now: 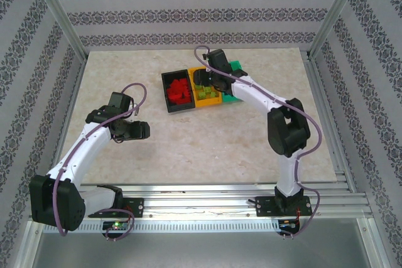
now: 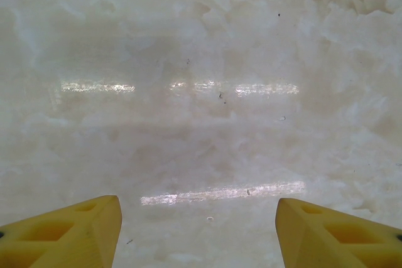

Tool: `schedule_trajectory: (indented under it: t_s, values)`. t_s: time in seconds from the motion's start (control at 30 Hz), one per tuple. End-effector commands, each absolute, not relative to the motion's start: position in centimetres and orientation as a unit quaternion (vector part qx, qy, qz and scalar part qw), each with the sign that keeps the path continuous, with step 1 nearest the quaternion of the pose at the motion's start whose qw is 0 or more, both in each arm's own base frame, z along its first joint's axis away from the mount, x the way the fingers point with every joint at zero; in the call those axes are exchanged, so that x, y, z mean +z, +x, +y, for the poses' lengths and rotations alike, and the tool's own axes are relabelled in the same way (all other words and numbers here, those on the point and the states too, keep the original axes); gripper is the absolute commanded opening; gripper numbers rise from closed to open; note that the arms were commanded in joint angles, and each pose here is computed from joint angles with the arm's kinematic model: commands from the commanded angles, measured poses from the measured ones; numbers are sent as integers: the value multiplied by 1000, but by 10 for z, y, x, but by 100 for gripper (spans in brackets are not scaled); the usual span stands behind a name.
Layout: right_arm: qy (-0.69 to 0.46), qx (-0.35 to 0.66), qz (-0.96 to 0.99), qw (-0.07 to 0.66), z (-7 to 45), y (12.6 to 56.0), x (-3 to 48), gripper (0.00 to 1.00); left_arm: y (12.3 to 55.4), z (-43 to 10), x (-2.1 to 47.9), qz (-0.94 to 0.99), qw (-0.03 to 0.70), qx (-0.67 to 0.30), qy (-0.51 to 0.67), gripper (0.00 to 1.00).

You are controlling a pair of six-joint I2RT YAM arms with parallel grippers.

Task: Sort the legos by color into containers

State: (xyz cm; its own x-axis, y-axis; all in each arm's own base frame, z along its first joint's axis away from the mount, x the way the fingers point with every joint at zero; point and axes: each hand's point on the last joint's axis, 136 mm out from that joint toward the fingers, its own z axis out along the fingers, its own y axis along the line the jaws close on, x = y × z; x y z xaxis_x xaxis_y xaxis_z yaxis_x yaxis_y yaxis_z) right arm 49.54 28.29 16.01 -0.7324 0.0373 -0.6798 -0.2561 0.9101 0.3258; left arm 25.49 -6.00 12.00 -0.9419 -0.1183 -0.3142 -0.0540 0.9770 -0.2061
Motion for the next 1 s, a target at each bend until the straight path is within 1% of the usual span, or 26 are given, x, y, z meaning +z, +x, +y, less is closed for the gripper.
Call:
schedule_trajectory:
  t_s: [0.0, 0.13, 0.3, 0.4, 0.6, 0.73, 0.97]
  values:
    - [-65, 214, 909, 352, 293, 510, 160, 54, 256, -55, 116, 981, 164, -88, -47, 66]
    - [-59, 202, 920, 331, 292, 527, 146, 62, 256, -54, 116, 981, 165, -88, -48, 66]
    - [-61, 221, 912, 341, 295, 517, 156, 64, 256, -54, 116, 981, 165, -86, -49, 66]
    - [-73, 225, 906, 352, 291, 501, 167, 65, 257, -54, 117, 981, 167, -86, -49, 66]
    - [-91, 207, 894, 387, 263, 456, 187, 65, 257, -56, 118, 980, 169, -91, -47, 66]
    - [-93, 181, 888, 412, 234, 425, 200, 65, 257, -57, 120, 979, 172, -95, -45, 66]
    - [-85, 148, 872, 459, 178, 378, 216, 69, 257, -59, 120, 980, 169, -100, -43, 66]
